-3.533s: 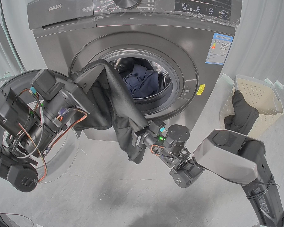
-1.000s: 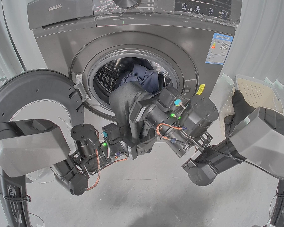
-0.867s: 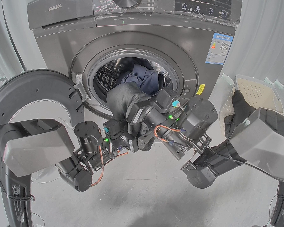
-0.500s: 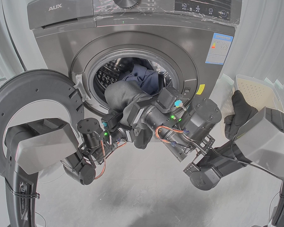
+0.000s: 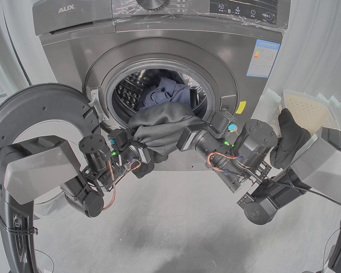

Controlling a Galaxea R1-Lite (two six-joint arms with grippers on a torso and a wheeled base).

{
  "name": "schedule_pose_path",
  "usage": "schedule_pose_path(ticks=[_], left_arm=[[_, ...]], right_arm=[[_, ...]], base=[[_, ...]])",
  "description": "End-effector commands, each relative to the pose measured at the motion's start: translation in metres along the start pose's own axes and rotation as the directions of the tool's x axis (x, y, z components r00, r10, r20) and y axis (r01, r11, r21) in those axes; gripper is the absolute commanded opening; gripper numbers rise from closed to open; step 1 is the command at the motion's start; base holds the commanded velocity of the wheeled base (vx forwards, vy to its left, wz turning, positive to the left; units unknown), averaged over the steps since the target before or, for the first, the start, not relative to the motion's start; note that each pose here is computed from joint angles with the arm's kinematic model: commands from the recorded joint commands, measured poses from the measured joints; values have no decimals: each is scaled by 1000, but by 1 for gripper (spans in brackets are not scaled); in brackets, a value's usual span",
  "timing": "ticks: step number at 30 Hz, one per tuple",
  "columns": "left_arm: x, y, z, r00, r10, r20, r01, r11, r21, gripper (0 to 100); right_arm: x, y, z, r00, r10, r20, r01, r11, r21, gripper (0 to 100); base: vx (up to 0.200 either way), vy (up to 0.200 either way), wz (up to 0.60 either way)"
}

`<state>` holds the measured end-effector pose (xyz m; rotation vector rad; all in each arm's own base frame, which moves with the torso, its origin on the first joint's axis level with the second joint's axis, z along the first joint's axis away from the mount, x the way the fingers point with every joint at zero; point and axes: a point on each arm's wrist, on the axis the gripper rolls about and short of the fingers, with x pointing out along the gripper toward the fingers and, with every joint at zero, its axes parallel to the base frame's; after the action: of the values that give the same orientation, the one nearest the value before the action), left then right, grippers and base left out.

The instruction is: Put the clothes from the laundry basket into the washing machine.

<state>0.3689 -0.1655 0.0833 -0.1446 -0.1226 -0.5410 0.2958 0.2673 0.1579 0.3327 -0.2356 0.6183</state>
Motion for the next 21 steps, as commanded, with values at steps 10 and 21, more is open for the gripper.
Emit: schedule_pose_path(ticks=[10, 21], left_arm=[[-47, -30, 69, 995, -62, 78, 67, 996, -60, 0], [-69, -42, 78, 994, -92, 63, 96, 993, -64, 0]], right_arm=[[-8, -12, -53, 989, -50, -139, 46, 999, -26, 0], [-18, 11, -33, 995, 26, -97, -26, 1000, 3, 100]], base=[[0, 0, 0], [0, 0, 0]])
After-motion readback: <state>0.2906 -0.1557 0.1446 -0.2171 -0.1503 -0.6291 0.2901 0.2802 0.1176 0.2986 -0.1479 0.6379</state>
